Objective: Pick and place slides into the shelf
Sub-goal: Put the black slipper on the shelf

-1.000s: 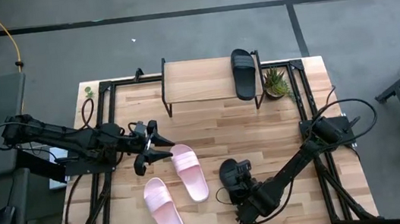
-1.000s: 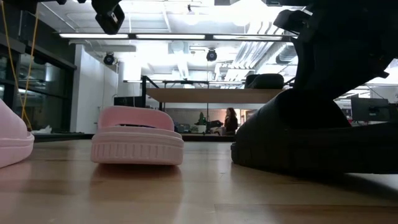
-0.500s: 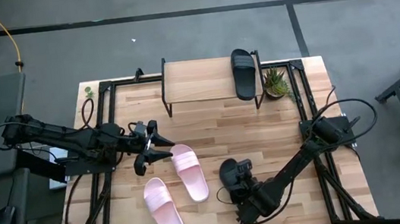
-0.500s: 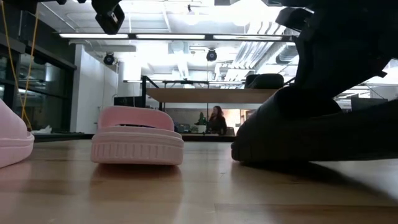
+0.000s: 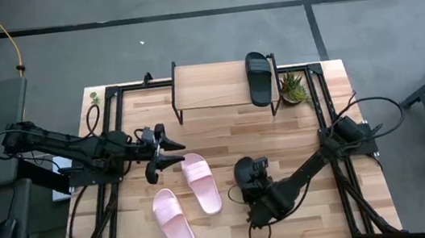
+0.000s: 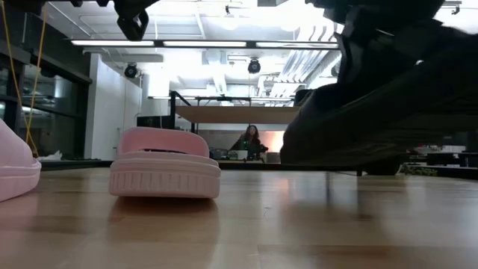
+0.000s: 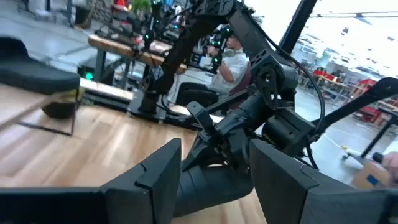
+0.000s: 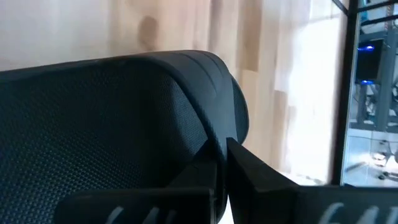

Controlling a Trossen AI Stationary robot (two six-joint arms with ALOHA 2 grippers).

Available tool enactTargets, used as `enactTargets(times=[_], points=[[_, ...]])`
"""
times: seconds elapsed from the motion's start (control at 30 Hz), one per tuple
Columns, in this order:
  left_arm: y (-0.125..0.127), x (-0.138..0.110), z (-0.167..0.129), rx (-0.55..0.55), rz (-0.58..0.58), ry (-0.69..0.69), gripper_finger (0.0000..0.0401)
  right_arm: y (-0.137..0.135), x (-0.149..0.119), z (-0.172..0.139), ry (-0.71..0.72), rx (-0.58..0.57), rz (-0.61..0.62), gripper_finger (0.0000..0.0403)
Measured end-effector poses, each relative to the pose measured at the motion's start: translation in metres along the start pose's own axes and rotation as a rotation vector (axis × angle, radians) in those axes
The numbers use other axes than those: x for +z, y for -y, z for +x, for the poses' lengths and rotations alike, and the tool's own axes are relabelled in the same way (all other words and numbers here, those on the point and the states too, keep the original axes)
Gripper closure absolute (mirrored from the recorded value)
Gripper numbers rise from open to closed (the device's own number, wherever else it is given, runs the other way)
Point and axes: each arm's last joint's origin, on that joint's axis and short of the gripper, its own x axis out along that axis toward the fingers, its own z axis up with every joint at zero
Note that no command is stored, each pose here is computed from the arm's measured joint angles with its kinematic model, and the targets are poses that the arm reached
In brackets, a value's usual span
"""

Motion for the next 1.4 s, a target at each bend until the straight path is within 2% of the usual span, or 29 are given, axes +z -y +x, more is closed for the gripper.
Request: enactTargets(times=[0.2,0.73,0.87,1.13,1.4], points=[[0.000,0.004,-0.003,0.038,0.042,0.039,0.0226,0.019,0.003,0.002,-0.001,-0.026,0.011,0.0402],[0.001,0.015,-0.017,0.029,0.106,0.093,0.0226,0.078,0.005,-0.015,0.072,-0.073,0.075,0.0402],[0.000,0.015,-0.017,0.074,0.125,0.105,0.0226,0.095,0.003,-0.021,0.097,-0.107,0.088,0.0402],[0.000,0.015,-0.017,0.098,0.125,0.111,0.0226,0.132,0.000,-0.029,0.137,-0.114,0.122,0.0402],[0.000,0.015,-0.017,0.098,0.124,0.111,0.0226,0.160,-0.004,-0.025,0.120,-0.112,0.152,0.0402]])
